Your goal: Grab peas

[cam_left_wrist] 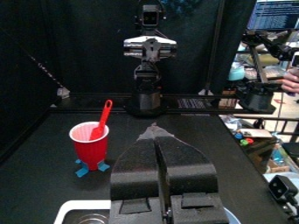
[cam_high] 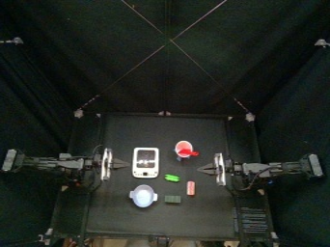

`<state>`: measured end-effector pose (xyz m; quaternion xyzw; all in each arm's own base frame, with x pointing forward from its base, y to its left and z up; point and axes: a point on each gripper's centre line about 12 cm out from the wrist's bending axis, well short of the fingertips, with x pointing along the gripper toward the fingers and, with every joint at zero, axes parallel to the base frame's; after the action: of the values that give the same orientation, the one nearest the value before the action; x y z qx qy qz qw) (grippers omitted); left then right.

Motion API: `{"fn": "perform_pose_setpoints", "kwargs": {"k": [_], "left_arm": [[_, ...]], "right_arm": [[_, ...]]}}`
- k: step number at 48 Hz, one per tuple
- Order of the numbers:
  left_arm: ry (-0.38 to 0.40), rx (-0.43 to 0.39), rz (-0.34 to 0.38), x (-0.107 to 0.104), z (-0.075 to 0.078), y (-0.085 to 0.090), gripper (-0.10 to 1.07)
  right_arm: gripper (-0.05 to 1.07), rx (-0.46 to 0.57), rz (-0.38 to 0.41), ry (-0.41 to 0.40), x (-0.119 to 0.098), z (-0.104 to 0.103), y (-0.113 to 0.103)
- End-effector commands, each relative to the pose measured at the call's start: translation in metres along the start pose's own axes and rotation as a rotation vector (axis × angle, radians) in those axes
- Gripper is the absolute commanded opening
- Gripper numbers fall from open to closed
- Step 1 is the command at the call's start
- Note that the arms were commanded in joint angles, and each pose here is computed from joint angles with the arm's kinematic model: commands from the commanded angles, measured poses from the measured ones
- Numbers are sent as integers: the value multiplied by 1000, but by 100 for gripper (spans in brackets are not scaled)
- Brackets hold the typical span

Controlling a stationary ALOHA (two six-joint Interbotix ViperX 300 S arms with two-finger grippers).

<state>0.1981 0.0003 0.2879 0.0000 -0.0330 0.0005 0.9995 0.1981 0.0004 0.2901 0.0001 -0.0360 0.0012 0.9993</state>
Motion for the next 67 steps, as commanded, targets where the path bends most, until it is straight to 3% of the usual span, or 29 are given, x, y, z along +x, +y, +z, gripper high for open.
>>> {"fn": "perform_pose_setpoints", "kwargs": {"k": [1,12,23,34,49,57,67], "left_arm": [[17,-45,19,4,-3,3,-6],[41,-74,36,6,-8,5,-2],[62,-66,38,9,-15,6,-2],[72,-46,28,10,-18,4,-2],[58,-43,31,10,-16,5,-2],[63,-43,29,10,-18,4,-2],[64,-31,25,9,-18,4,-2]], "right_arm": [[-1,9,-14,-25,8,12,-3],[3,53,-22,-5,41,27,-4],[3,198,-63,73,93,26,-8],[3,339,-114,303,121,-16,-10],[3,377,-131,678,129,-78,-11],[4,350,-121,804,136,-97,-9],[11,260,-101,867,148,-106,-11]]}}
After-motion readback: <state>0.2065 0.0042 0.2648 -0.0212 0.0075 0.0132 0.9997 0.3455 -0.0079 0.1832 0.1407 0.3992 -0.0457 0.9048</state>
